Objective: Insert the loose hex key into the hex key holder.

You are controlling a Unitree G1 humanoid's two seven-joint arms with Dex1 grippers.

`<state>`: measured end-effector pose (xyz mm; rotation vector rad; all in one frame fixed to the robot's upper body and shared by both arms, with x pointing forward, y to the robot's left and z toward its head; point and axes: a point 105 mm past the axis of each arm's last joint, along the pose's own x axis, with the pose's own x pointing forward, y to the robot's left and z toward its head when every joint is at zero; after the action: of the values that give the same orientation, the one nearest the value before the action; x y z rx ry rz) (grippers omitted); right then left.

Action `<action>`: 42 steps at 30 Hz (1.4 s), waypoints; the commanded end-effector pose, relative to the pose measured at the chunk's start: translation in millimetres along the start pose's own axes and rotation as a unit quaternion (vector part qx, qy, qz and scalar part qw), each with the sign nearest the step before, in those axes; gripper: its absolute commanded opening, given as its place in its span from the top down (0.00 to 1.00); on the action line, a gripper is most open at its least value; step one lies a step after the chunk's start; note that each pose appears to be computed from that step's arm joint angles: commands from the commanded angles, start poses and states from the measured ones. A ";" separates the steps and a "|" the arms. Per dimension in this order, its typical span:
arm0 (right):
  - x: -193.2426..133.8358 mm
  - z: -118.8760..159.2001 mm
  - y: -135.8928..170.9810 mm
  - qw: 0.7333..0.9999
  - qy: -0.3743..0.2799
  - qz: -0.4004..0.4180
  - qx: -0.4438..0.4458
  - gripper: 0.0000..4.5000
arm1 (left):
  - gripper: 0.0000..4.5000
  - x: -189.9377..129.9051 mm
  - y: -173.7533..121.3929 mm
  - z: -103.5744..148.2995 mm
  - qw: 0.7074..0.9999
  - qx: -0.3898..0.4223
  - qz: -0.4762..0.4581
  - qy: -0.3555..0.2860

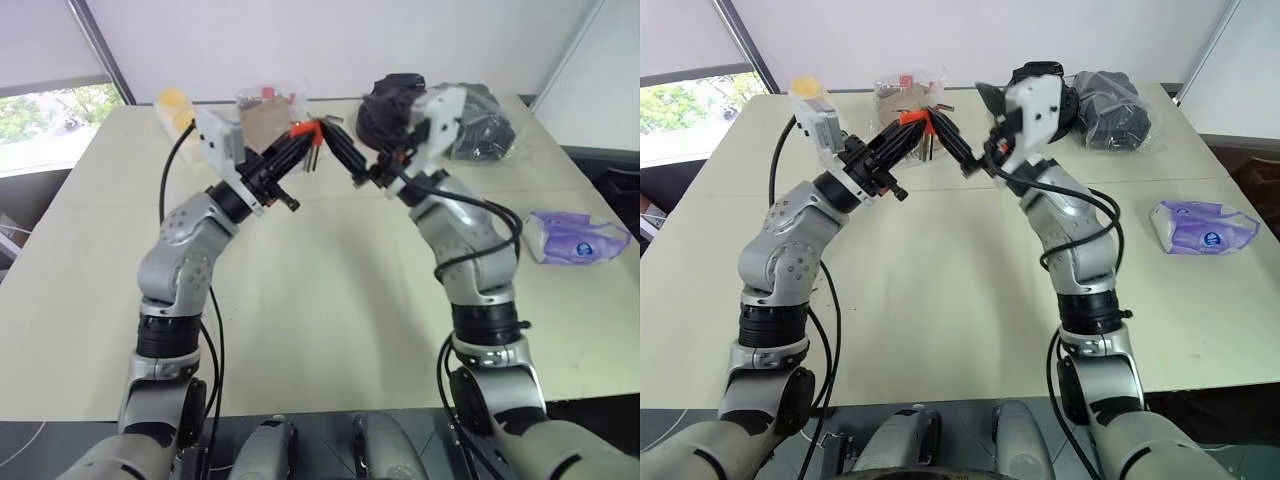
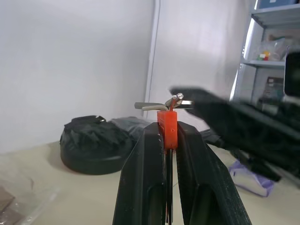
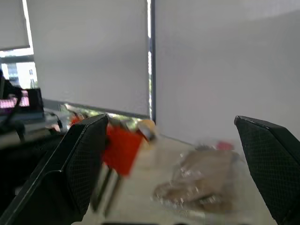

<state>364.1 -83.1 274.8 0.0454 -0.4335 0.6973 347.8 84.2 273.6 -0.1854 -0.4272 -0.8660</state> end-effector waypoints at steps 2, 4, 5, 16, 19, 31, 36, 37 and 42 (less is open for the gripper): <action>-23.6 22.7 -14.9 0.999 -0.015 -0.021 -0.033 0.01 | 1.00 -6.4 -2.9 -1.5 0.999 -0.050 -0.002 -0.007; -37.4 20.8 -26.5 0.998 0.003 -0.040 -0.046 0.01 | 1.00 -5.3 -8.7 -20.7 0.993 -0.121 -0.009 0.012; -41.8 20.6 -30.4 0.998 0.009 -0.047 -0.051 0.01 | 1.00 -4.4 -10.9 -27.5 0.989 -0.144 -0.011 0.019; -82.2 30.2 -52.1 0.988 0.058 -0.101 -0.102 0.01 | 1.00 4.6 -49.0 -114.3 0.898 -0.420 -0.004 0.133; -84.6 31.2 -50.0 0.987 0.059 -0.108 -0.103 0.01 | 1.00 0.9 -52.6 -138.2 0.873 -0.457 0.030 0.169; -85.1 29.5 -43.2 0.986 0.061 -0.118 -0.100 0.01 | 1.00 -27.9 -73.5 -190.8 0.815 -0.498 0.077 0.285; -83.7 28.1 -41.7 0.986 0.061 -0.117 -0.098 0.00 | 0.71 -40.3 -76.1 -198.1 0.802 -0.503 0.087 0.310; -83.2 27.8 -41.4 0.987 0.060 -0.116 -0.097 0.00 | 0.61 -42.7 -76.6 -198.3 0.801 -0.502 0.087 0.313; -80.2 24.9 -39.5 0.988 0.060 -0.109 -0.095 0.00 | 0.04 -52.7 -69.8 -193.3 0.813 -0.472 0.087 0.330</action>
<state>331.0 -172.1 256.3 -0.1187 -0.3104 0.4208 322.6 1.0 97.5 -0.8451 0.6374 -0.9055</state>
